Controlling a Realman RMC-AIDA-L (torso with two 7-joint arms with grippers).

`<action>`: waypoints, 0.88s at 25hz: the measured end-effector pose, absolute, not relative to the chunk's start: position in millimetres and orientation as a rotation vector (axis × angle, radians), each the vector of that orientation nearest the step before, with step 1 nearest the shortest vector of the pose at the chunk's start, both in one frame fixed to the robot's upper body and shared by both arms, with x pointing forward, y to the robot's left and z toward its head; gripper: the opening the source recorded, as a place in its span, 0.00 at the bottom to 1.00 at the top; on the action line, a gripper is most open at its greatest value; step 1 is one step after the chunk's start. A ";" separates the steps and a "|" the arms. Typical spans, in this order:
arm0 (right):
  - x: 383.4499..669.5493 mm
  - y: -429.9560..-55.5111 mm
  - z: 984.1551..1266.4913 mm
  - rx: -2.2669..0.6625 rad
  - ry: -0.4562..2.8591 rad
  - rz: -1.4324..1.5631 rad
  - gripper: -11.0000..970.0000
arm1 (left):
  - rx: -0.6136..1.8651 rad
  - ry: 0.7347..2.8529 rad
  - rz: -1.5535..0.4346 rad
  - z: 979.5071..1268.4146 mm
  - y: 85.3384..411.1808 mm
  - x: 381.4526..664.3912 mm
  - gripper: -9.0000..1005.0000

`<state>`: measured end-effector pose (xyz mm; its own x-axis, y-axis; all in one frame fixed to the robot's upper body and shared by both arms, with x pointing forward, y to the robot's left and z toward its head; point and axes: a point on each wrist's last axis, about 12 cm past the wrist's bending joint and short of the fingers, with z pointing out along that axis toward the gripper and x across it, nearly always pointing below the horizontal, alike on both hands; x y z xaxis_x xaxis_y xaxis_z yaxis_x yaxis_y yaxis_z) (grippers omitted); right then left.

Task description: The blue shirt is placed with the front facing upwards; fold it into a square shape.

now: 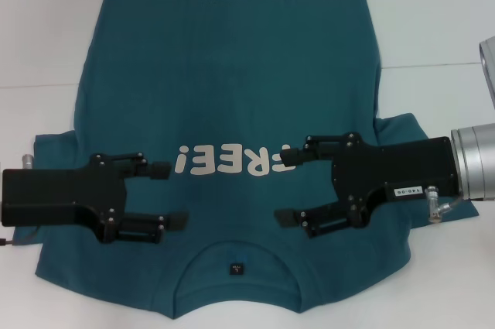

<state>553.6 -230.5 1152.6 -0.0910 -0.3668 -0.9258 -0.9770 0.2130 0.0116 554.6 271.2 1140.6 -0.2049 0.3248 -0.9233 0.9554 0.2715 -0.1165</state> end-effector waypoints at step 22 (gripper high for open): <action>567.5 -245.3 1154.5 -1.128 1.705 0.806 0.95 | 1.032 1.706 -0.884 1138.2 286.4 556.4 0.86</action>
<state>567.5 -245.3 1154.5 -0.1687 -0.3346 -0.9271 -0.9289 0.3685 0.0361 556.4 286.4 1138.2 -0.2208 0.2504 -0.9426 0.9145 0.3892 -0.1108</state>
